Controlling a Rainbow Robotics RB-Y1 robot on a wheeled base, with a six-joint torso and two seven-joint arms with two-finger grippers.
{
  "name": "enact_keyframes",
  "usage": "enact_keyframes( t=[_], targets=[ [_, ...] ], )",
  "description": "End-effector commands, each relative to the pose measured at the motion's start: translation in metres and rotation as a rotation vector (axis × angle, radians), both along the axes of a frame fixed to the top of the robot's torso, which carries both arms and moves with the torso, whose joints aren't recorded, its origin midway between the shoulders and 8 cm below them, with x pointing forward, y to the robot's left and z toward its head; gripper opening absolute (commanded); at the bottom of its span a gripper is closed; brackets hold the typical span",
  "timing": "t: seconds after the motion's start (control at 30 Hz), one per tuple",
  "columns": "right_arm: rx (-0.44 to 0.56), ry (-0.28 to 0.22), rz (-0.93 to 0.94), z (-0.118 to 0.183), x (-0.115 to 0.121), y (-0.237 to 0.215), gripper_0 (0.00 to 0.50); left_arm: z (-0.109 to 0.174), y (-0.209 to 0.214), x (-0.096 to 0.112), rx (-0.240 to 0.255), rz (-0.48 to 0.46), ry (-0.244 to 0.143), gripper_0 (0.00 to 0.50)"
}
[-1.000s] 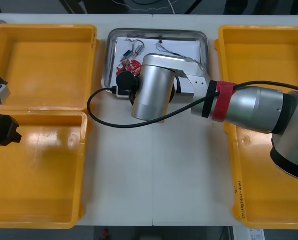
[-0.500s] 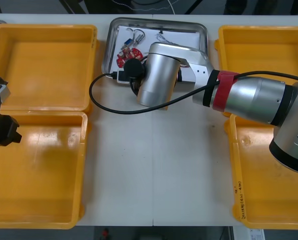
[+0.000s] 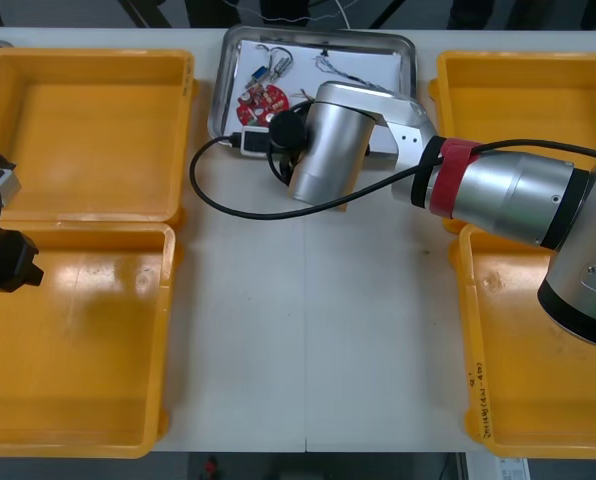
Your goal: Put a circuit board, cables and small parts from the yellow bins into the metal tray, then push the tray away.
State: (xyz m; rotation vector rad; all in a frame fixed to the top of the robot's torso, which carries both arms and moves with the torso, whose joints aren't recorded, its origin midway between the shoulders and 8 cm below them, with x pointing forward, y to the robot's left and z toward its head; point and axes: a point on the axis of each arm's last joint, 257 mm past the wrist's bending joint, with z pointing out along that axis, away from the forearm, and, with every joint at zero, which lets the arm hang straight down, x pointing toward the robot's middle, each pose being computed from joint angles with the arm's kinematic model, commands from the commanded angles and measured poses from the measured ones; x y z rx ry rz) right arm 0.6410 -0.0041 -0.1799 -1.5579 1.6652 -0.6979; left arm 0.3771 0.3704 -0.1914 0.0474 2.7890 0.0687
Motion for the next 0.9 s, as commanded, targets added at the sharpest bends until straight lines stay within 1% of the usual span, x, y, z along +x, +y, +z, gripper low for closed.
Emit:
enact_keyframes(
  t=[0.03,0.13,0.4,0.43,0.47,0.5,0.53,0.57,0.6,0.7,0.8,0.83,0.87,0.9],
  targets=[
    [-0.008,-0.080,0.075,0.047,0.010,0.029,0.000,0.015,0.016,-0.002,0.011,0.085,-0.035,0.500],
    [-0.017,-0.089,0.084,0.050,0.011,0.030,0.000,0.015,0.016,-0.002,0.011,0.085,-0.035,0.500],
    [-0.018,-0.094,0.092,0.051,0.012,0.031,0.000,0.015,0.016,-0.002,0.011,0.085,-0.035,0.500],
    [-0.018,-0.095,0.094,0.051,0.012,0.031,0.024,0.015,0.016,-0.002,0.011,0.085,-0.035,0.500],
    [-0.020,-0.094,0.092,0.051,0.013,0.030,0.089,0.015,0.016,-0.002,0.011,0.085,-0.035,0.500],
    [-0.020,-0.095,0.095,0.051,0.012,0.031,0.231,0.015,0.016,-0.002,0.011,0.085,-0.035,0.500],
    [-0.021,-0.093,0.094,0.050,0.012,0.031,0.296,0.015,0.016,-0.002,0.011,0.085,-0.035,0.500],
    [-0.021,-0.095,0.093,0.052,0.013,0.031,0.296,0.015,0.016,-0.002,0.011,0.085,-0.035,0.500],
    [-0.020,-0.094,0.090,0.052,0.013,0.030,0.500,0.015,0.016,-0.002,0.011,0.085,-0.035,0.500],
    [-0.011,-0.078,0.077,0.052,0.011,0.028,0.500,0.015,0.016,-0.002,0.011,0.085,-0.035,0.500],
    [0.016,-0.044,0.055,0.055,0.006,0.029,0.500,0.015,0.016,-0.002,0.011,0.085,-0.035,0.500],
    [0.036,-0.018,0.044,0.054,0.001,0.030,0.500,0.015,0.016,-0.002,0.011,0.085,-0.035,0.500],
    [0.044,-0.003,0.039,0.052,-0.002,0.031,0.500,0.015,0.016,-0.002,0.011,0.085,-0.035,0.500],
    [0.072,0.034,0.019,0.050,-0.008,0.031,0.500,0.015,0.016,-0.002,0.011,0.085,-0.035,0.500]
  ],
)
